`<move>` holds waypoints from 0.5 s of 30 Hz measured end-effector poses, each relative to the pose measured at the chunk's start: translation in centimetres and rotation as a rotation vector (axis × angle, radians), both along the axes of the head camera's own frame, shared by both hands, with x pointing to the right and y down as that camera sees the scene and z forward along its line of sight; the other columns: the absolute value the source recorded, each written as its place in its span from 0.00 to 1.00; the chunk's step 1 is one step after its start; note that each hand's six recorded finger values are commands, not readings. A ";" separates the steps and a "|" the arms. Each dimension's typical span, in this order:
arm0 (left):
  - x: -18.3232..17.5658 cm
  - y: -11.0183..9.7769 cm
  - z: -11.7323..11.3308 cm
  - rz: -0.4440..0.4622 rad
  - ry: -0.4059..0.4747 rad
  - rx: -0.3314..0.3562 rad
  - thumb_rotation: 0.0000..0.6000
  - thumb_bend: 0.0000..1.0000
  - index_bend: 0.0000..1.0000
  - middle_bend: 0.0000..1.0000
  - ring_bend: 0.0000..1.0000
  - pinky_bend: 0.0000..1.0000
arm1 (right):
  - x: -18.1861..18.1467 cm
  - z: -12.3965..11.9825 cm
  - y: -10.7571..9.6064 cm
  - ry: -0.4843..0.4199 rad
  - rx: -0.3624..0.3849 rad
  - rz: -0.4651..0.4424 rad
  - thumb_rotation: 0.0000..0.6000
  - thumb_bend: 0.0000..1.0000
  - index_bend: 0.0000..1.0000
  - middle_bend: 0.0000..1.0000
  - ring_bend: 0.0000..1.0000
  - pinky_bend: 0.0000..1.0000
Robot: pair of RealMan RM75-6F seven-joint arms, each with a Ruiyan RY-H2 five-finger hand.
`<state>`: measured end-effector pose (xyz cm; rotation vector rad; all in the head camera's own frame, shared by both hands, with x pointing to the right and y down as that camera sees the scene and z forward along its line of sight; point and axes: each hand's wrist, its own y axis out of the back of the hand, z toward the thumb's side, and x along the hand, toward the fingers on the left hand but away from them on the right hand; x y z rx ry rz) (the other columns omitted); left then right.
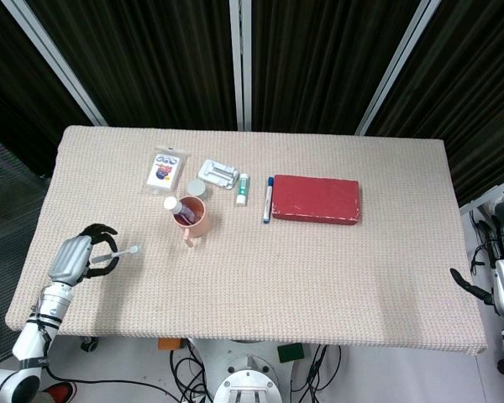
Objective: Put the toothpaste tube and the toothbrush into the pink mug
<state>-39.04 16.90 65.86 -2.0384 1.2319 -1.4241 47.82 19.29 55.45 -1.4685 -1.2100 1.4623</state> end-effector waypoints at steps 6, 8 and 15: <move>-0.3 -1.9 -2.5 -0.062 0.099 0.035 1.00 0.35 0.73 0.42 0.26 0.44 | 0.0 0.0 0.0 -0.002 0.001 -0.001 0.83 0.50 0.00 0.00 0.00 0.00; -0.3 -2.5 -3.3 -0.089 0.149 0.043 1.00 0.35 0.73 0.44 0.28 0.46 | -0.1 0.0 -0.1 -0.002 0.002 -0.002 0.83 0.50 0.00 0.00 0.00 0.00; 0.3 -6.0 -6.9 -0.135 0.306 0.110 1.00 0.35 0.74 0.46 0.28 0.46 | -0.4 -0.1 -0.2 -0.005 0.005 -0.017 0.83 0.50 0.00 0.00 0.00 0.00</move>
